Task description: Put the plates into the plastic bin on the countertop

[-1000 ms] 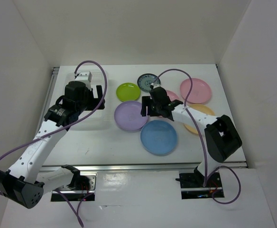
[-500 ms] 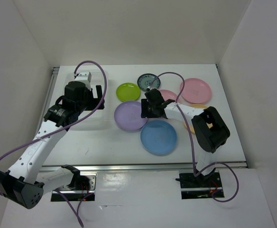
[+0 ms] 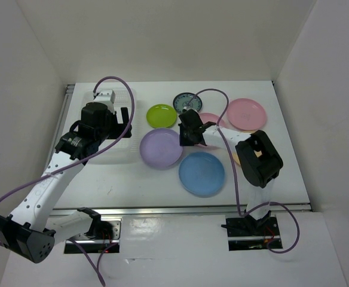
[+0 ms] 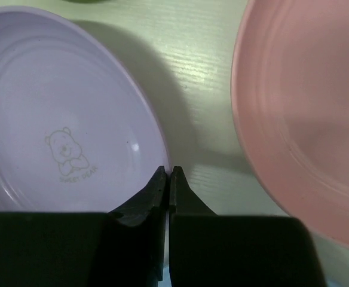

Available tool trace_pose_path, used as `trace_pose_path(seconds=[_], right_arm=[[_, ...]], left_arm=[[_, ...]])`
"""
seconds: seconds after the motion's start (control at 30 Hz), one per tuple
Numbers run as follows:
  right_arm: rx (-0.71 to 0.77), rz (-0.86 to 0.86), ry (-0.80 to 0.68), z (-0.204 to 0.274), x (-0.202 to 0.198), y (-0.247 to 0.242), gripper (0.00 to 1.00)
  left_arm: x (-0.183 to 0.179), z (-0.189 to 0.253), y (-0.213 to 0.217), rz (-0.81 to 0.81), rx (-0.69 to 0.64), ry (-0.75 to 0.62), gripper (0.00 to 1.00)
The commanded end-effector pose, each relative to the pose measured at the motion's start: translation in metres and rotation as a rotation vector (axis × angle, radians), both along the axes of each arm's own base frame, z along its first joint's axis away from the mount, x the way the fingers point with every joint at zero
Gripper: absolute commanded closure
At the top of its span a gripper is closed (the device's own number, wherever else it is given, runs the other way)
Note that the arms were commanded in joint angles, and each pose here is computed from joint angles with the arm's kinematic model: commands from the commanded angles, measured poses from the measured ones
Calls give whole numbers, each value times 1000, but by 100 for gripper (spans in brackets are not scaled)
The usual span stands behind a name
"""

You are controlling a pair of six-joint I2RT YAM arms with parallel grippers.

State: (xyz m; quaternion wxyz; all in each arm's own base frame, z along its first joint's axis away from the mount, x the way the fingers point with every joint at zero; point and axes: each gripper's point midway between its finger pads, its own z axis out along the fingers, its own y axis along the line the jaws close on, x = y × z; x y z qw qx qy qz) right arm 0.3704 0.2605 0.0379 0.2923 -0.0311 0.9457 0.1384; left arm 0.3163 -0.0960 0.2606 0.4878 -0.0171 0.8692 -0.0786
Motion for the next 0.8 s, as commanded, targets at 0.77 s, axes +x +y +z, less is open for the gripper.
trace_pose_path(seconds=[0.77], right_arm=[[316,208,-503,253,-17,17,100]], left_arm=[[30,4,-64,-265,-108,19,35]])
